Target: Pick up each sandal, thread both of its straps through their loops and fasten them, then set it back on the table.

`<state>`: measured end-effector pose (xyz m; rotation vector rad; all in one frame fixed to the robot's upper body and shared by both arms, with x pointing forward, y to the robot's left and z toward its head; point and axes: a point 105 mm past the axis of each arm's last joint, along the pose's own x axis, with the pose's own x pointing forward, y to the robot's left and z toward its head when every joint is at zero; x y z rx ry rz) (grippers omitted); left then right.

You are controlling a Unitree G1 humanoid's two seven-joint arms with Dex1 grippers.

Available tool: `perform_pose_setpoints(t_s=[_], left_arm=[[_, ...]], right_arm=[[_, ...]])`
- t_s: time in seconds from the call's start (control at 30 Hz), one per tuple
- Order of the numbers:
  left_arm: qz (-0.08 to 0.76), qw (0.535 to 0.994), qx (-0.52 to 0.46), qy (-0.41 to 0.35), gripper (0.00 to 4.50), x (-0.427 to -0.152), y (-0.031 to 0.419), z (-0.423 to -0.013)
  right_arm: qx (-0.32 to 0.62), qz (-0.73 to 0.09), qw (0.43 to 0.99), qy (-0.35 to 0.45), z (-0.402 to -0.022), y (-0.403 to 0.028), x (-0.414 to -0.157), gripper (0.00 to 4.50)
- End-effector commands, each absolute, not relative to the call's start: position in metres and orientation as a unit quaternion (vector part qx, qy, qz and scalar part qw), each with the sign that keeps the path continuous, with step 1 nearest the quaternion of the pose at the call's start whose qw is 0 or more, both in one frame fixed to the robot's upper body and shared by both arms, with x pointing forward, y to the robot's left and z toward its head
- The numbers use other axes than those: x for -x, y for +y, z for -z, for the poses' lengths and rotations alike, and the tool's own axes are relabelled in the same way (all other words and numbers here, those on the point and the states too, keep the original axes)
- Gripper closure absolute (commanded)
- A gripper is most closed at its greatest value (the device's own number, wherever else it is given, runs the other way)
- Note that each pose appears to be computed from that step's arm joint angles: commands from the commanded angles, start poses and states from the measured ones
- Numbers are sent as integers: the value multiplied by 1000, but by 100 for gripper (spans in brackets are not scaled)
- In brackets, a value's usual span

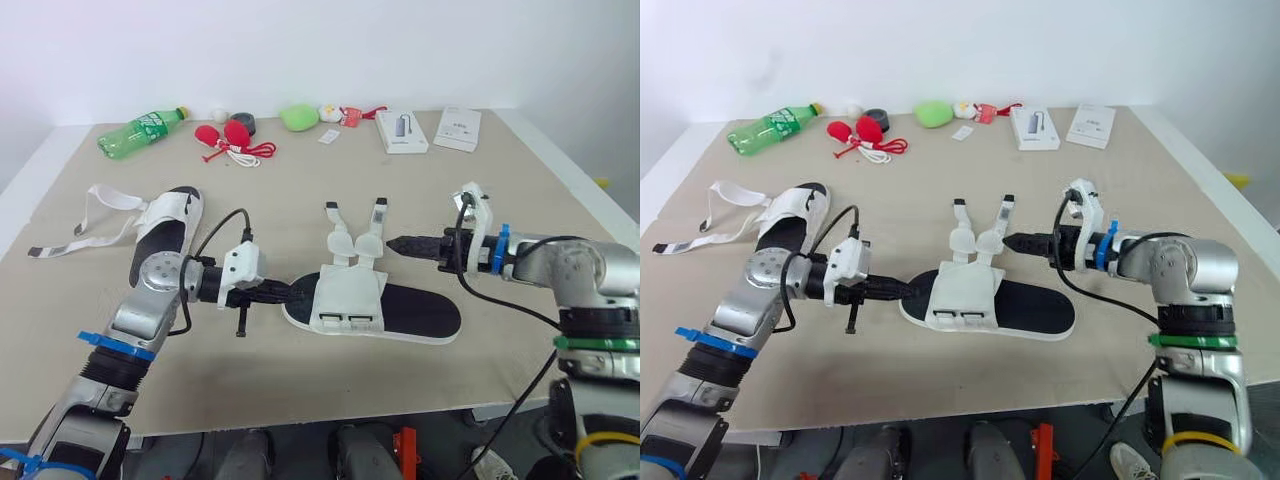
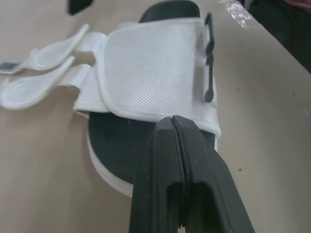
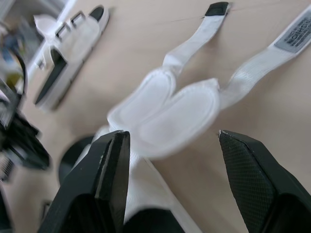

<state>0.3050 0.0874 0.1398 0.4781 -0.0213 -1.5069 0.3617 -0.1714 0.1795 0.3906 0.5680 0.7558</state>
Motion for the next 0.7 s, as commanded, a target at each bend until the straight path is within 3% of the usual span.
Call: perform_pose_setpoints(t_s=[0.03, 0.27, 0.7], left_arm=[[685, 690, -231, -32, 446, -306, 81, -152], [694, 681, -230, -43, 446, -303, 74, -155], [679, 692, -245, -18, 446, -306, 88, -145]], right_arm=[[-240, -327, 867, 289, -184, -178, -372, 133], [-283, -302, 843, 344, -164, -175, -379, 133], [-319, -288, 844, 320, -162, -160, -410, 133]])
